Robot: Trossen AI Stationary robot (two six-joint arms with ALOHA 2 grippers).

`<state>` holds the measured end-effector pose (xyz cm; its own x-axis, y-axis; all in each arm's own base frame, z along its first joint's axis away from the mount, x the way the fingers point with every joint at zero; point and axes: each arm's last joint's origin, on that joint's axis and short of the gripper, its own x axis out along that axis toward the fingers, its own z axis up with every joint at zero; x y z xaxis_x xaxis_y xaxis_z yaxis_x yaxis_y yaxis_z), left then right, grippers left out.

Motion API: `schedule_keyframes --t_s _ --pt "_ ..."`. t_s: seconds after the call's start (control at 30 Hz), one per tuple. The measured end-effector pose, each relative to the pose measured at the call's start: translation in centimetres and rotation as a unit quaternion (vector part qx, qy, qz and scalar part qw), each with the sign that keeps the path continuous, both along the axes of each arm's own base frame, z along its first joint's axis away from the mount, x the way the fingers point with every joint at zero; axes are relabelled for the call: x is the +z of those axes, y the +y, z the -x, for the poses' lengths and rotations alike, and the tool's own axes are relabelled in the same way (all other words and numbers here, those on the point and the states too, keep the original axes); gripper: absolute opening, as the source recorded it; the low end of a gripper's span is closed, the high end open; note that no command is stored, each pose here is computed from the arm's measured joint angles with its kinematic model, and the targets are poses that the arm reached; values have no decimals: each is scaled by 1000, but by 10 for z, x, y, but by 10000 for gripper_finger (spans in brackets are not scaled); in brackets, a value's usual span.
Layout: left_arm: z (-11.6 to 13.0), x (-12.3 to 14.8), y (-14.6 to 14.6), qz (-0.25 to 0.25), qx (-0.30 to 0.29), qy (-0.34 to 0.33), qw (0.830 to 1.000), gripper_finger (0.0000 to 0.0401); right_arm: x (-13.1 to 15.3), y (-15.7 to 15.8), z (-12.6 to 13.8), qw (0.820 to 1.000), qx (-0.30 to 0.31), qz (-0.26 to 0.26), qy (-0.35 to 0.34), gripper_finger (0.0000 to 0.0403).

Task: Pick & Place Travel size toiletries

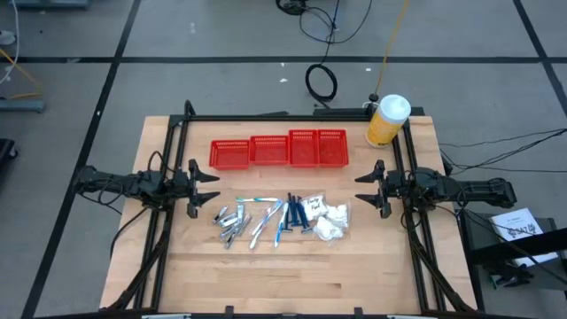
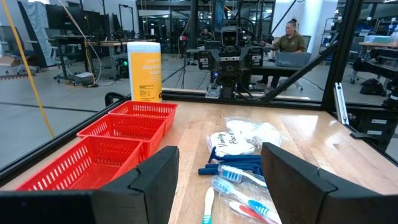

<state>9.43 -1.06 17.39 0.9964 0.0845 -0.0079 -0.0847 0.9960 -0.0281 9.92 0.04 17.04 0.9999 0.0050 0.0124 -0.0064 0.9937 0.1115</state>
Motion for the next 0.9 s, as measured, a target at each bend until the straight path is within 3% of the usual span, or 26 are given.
schedule_keyframes --t_s 0.57,0.73,0.9 --pt "0 0 0 0 0 0 1000 225 0 0 0 1000 -4 -10 -2 242" --pt "0 0 0 0 0 0 1000 225 11 -9 2 987 -137 -51 -62 242" --pt "0 0 0 0 0 0 1000 225 14 -11 3 980 -172 -60 -82 242"
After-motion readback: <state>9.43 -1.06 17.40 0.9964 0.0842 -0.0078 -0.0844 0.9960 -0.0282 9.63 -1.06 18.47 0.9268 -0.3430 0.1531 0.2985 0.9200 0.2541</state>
